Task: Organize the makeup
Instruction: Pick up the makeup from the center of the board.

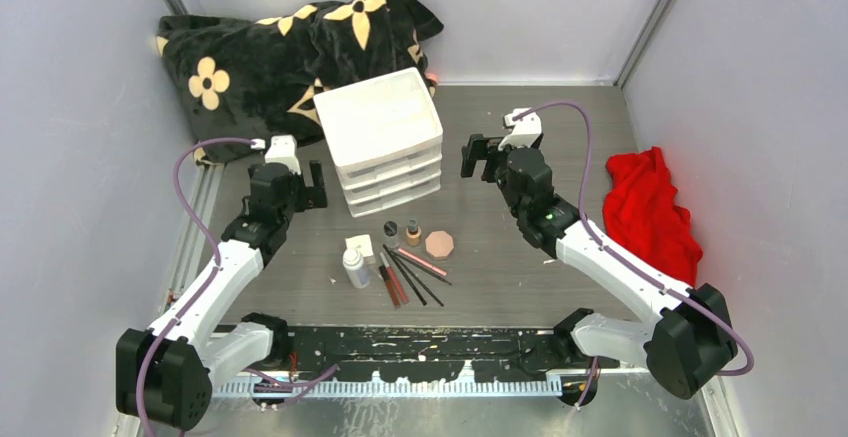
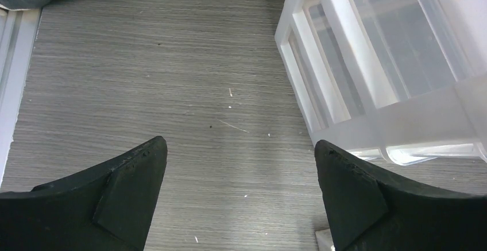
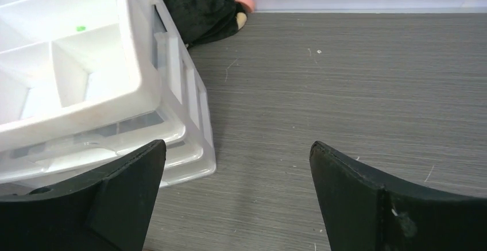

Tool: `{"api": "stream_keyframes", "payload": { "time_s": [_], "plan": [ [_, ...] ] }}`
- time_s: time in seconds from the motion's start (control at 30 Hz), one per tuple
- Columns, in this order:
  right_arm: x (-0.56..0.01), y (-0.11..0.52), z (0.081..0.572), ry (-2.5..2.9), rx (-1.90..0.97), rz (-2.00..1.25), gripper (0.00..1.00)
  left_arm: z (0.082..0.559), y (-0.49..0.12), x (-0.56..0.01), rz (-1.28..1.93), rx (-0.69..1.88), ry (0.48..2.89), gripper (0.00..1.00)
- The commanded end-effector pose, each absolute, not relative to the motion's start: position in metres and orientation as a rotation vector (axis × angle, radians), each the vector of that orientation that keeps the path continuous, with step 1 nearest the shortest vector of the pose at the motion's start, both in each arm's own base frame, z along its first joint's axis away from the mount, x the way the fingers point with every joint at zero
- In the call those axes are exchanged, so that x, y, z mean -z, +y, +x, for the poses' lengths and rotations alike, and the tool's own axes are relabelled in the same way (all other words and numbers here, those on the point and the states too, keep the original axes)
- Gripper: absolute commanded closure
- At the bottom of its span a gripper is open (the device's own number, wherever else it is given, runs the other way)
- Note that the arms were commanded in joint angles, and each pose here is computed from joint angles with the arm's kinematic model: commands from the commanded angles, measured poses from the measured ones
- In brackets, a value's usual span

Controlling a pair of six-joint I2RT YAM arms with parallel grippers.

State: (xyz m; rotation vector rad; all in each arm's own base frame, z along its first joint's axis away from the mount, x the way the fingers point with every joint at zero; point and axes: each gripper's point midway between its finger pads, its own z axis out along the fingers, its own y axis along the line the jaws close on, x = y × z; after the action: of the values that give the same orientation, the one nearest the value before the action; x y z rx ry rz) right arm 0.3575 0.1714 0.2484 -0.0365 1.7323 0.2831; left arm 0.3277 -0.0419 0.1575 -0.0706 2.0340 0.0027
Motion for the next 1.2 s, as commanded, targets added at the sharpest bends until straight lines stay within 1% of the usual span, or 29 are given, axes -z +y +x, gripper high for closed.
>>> {"api": "stream_keyframes", "payload": {
  "time_s": [0.0, 0.1, 0.2, 0.37, 0.63, 0.77, 0.93, 1.07, 1.17],
  "plan": [
    [-0.263, 0.162, 0.357, 1.674, -0.273, 0.031, 0.0, 0.335, -0.044, -0.172, -0.079, 0.008, 1.974, 0.0],
    [-0.261, 0.16, 0.357, 1.681, -0.275, 0.058, 0.0, 0.335, -0.043, -0.171, -0.083, 0.003, 1.978, 0.0],
    [-0.253, 0.15, 0.359, 1.706, -0.24, 0.159, 0.0, 0.335, -0.042, -0.17, -0.087, -0.002, 1.981, 0.0],
    [-0.251, 0.153, 0.359, 1.704, -0.17, -0.012, 0.0, 0.334, -0.042, -0.172, -0.091, 0.003, 1.975, 0.0],
    [-0.241, 0.141, 0.36, 1.757, -0.057, -0.035, 0.01, 0.335, -0.042, -0.172, -0.107, 0.001, 1.991, 0.0],
    [-0.235, 0.138, 0.354, 1.763, -0.062, -0.039, 0.05, 0.335, -0.043, -0.171, -0.106, 0.0, 2.006, 0.0],
    [-0.22, 0.144, 0.343, 1.828, -0.057, -0.088, 0.12, 0.334, -0.043, -0.167, -0.113, 0.006, 2.014, 0.0],
    [-0.213, 0.166, 0.319, 1.858, -0.116, -0.168, 0.17, 0.333, -0.042, -0.165, -0.116, 0.003, 2.026, 0.0],
    [-0.208, 0.183, 0.294, 1.873, -0.13, -0.251, 0.18, 0.331, -0.04, -0.164, -0.127, -0.011, 2.04, 0.0]
  ]
}}
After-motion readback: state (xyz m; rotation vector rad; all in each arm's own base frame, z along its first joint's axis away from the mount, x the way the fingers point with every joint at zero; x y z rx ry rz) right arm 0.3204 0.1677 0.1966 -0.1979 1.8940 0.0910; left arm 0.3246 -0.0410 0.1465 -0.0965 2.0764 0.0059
